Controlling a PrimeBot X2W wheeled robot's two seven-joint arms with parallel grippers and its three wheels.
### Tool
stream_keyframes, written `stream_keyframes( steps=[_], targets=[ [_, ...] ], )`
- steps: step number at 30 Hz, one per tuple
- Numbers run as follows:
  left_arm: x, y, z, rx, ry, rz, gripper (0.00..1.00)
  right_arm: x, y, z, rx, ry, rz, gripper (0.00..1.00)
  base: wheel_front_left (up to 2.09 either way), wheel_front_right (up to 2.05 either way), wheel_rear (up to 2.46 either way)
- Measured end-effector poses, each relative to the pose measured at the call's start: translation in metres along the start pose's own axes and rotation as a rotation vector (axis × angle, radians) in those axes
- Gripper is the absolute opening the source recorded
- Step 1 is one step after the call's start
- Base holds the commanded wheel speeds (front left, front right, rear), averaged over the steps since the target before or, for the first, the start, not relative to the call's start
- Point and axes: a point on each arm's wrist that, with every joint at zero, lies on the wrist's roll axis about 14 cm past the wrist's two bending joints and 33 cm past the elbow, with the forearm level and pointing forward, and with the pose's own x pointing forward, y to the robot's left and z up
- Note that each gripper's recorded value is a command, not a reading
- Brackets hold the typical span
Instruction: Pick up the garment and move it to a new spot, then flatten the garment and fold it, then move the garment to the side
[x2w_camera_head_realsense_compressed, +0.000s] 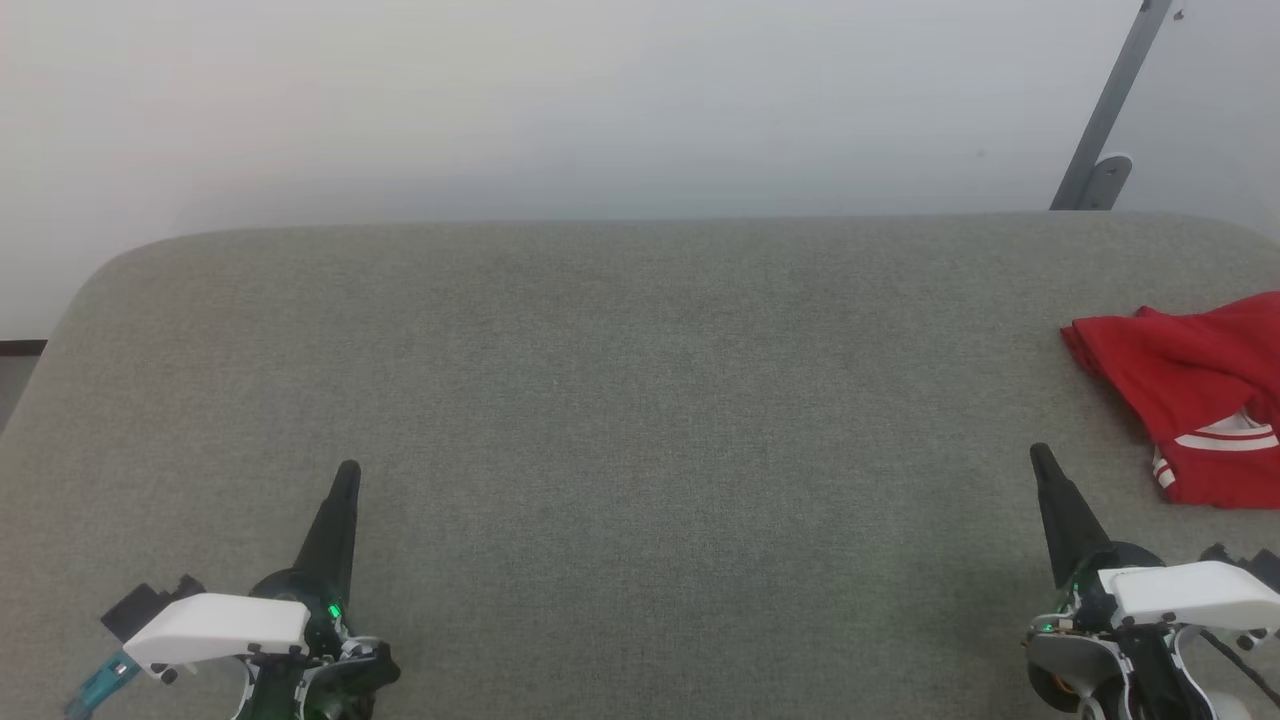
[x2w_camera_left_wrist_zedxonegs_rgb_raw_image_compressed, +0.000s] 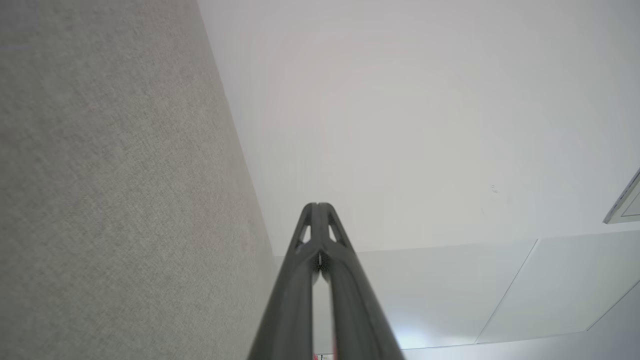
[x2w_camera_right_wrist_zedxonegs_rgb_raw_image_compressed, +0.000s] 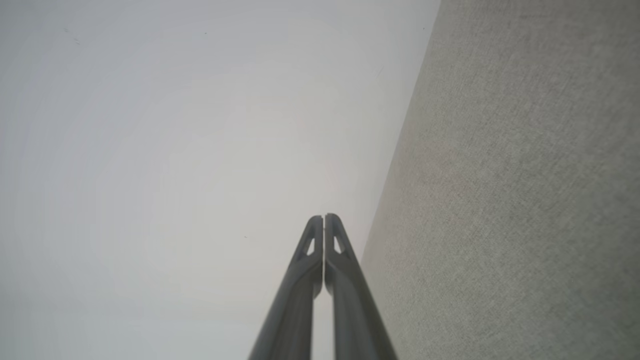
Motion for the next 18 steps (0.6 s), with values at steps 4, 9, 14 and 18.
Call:
stream_keyframes(
  steps=[4, 9, 14, 18],
  targets=[
    [0.0015, -0.0021, -0.0015, -0.022, 0.004, -0.007, 0.00, 0.0004, 0.0008, 0.0000, 0.027, 0.000, 0.004, 0.00, 0.00, 0.00, 0.00],
    [0.0031, -0.0042, -0.0035, -0.057, 0.008, -0.015, 0.00, 0.0015, 0.0029, -0.0005, 0.062, 0.004, 0.012, 0.00, 0.00, 0.00, 0.00],
    [0.0031, -0.0042, -0.0042, -0.065, 0.010, -0.016, 0.00, 0.0017, 0.0034, -0.0006, 0.071, 0.005, 0.014, 0.00, 0.00, 0.00, 0.00],
    [0.0031, -0.0043, -0.0042, -0.065, 0.010, -0.016, 0.00, 0.0017, 0.0034, -0.0007, 0.071, 0.005, 0.014, 0.00, 0.00, 0.00, 0.00]
  ],
)
